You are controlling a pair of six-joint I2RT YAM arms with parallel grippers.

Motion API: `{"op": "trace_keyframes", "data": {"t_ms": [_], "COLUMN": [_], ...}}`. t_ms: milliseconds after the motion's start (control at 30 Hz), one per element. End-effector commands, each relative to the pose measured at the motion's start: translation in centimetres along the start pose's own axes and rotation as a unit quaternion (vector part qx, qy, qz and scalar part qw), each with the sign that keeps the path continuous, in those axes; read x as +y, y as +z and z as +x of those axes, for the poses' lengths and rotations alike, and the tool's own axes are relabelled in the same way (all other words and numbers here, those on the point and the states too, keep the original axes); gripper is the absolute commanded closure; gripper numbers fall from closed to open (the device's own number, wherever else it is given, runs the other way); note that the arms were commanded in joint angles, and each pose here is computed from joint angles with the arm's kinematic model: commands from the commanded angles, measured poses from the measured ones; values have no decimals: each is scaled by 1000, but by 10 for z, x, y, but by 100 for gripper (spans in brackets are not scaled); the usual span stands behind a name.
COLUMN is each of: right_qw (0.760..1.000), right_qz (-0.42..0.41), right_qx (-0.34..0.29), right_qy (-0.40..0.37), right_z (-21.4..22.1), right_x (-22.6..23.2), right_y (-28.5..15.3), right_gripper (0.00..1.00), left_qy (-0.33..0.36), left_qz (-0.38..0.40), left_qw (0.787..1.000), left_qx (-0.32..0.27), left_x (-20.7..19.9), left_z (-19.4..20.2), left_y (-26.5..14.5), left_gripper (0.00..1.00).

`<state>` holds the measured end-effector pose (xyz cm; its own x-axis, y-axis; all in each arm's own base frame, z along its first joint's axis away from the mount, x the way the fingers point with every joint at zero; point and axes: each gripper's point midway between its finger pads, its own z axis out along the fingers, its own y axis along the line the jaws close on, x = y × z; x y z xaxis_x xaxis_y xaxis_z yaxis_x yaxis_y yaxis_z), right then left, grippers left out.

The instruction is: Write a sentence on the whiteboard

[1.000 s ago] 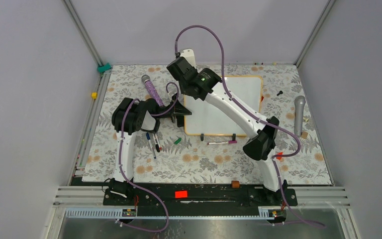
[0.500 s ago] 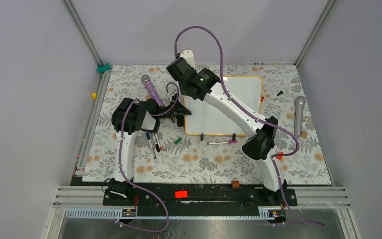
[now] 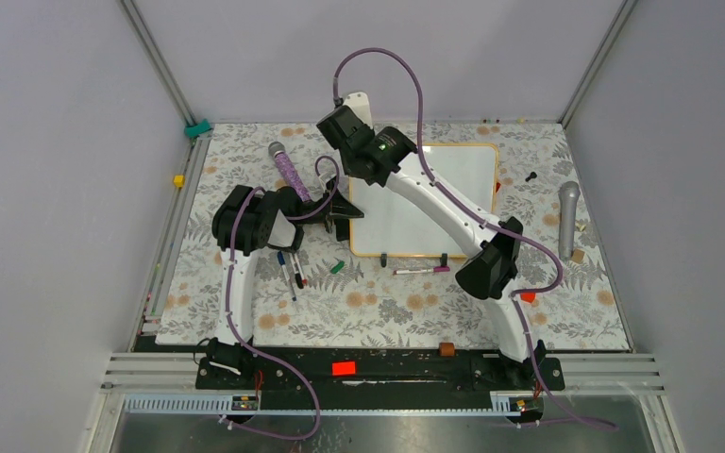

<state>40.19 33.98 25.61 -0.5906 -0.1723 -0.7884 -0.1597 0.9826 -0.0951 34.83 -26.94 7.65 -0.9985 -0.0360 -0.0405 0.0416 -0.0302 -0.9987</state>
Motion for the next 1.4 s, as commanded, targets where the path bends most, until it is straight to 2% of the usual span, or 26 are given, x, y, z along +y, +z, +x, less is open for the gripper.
{"op": "trace_keyframes", "data": {"t_ms": [0, 633, 1367], "right_qw": [999, 999, 1000], "right_qz": [20, 42, 17], "right_qx": [-25, -29, -17], "right_qy": [16, 17, 7], "right_z": [-18, -20, -15], "right_x": [-11, -22, -10], "right_y": [-1, 6, 15], "right_gripper": [100, 100, 100], "left_qy": [-20, -19, -20], "left_qz": [-23, -23, -23], "left_qw": [999, 999, 999], "left_qx": [-14, -14, -14], "left_x": [43, 43, 44], "left_z": [8, 9, 9], "left_y": [-3, -3, -3], "left_gripper": [1, 1, 1]}}
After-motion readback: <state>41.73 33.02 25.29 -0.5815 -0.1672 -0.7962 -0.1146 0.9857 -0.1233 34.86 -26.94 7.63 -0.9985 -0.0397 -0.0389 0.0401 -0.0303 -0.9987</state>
